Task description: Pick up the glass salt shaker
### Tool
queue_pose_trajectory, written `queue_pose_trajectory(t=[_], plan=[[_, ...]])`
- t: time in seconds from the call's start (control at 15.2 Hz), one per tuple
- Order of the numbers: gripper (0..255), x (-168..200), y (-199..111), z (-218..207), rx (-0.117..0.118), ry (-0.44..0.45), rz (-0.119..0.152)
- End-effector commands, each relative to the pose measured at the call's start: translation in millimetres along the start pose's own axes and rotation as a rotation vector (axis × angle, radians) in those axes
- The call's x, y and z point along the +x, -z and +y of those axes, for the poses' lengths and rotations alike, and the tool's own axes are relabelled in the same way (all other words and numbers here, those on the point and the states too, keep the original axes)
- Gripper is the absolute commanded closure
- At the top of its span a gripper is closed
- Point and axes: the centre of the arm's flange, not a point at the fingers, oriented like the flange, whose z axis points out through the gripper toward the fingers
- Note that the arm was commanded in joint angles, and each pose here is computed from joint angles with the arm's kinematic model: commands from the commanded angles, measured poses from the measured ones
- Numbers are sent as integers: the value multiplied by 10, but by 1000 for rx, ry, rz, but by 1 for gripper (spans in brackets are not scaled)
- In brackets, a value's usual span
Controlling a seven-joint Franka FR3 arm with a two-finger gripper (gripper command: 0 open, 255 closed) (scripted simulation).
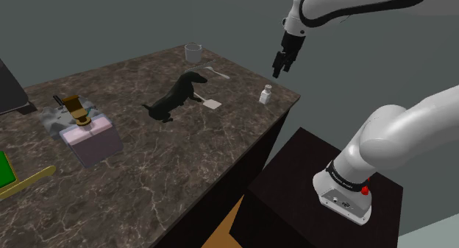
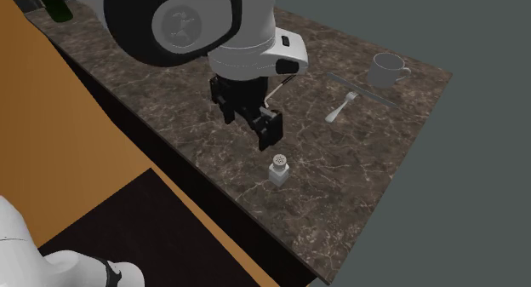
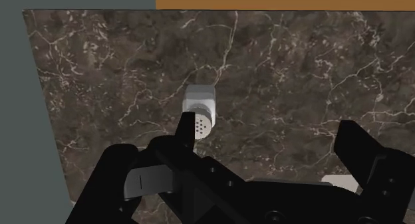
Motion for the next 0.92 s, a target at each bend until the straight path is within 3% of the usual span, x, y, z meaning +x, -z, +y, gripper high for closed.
queue_pose_trajectory(t=[0.0,0.4,0.86], plan=[[0,158,-165,105,-8,11,-3],[0,603,-727,434,-30,43,-17],[0,610,-1053,451,-31,43,-18]])
